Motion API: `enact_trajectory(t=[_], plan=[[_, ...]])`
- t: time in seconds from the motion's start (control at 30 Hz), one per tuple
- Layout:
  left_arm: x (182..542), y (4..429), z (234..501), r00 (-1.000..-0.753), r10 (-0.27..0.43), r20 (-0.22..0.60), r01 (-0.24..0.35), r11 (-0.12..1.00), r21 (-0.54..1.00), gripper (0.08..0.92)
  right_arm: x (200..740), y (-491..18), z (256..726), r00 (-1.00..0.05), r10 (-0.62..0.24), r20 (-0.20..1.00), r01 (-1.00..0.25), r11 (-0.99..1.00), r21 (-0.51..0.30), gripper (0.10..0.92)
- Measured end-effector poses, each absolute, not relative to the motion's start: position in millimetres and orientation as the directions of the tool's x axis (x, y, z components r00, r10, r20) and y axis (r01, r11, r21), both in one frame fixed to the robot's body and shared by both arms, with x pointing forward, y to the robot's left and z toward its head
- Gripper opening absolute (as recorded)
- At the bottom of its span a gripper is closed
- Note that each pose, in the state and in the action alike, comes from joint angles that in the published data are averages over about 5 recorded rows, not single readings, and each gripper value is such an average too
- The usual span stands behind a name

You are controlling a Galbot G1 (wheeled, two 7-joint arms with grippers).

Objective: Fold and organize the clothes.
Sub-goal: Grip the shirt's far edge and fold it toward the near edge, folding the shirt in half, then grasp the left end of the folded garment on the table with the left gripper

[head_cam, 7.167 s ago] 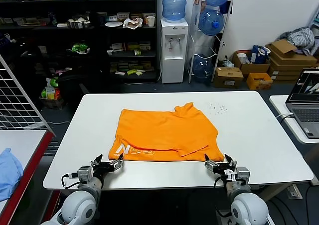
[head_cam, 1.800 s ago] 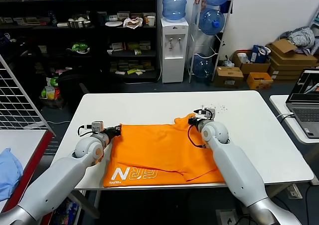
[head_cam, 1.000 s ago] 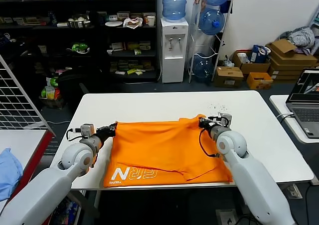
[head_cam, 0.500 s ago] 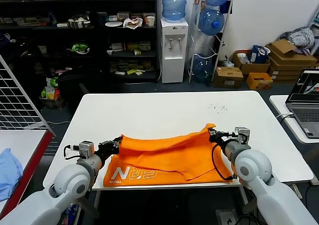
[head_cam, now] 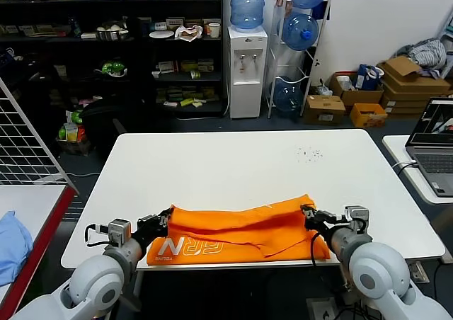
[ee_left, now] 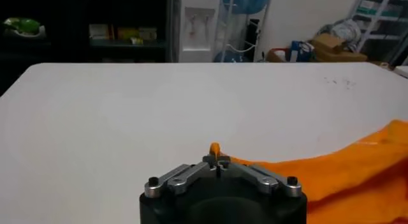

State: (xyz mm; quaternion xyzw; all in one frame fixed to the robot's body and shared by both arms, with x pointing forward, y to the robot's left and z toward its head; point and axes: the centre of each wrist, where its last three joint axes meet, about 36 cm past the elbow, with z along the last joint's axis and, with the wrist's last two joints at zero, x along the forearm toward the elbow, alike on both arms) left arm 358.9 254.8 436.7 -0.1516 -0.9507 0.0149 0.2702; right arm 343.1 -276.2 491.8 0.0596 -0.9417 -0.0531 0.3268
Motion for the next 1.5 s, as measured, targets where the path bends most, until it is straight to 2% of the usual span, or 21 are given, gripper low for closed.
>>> enact_trajectory(t=[0.67,0.77,0.87,1.23,1.5], plan=[[341,254,415,-0.802,0.267,0.535,0.236,0.963,-0.128,0.747,319,-278,496,-0.783,-0.129,0.608,-0.057,0.989,0.136,0.858],[343,255,408,-0.805,0.258,0.534,0.221,0.966,-0.132,0.832,317,-279,495,-0.783,-0.126,0.609,-0.053,0.989,0.136,0.908],[345,256,401,-0.809,0.248,0.533,0.206,0.969,-0.138,0.901,316,-279,494,-0.783,-0.124,0.61,-0.048,0.989,0.138,0.919],[348,256,376,-0.807,0.219,0.549,0.162,0.975,-0.152,0.909,315,-281,492,-0.784,-0.121,0.609,-0.042,0.989,0.143,0.921],[345,256,364,-0.807,0.207,0.554,0.145,0.977,-0.153,0.7,315,-281,491,-0.784,-0.12,0.61,-0.038,0.989,0.146,0.921]])
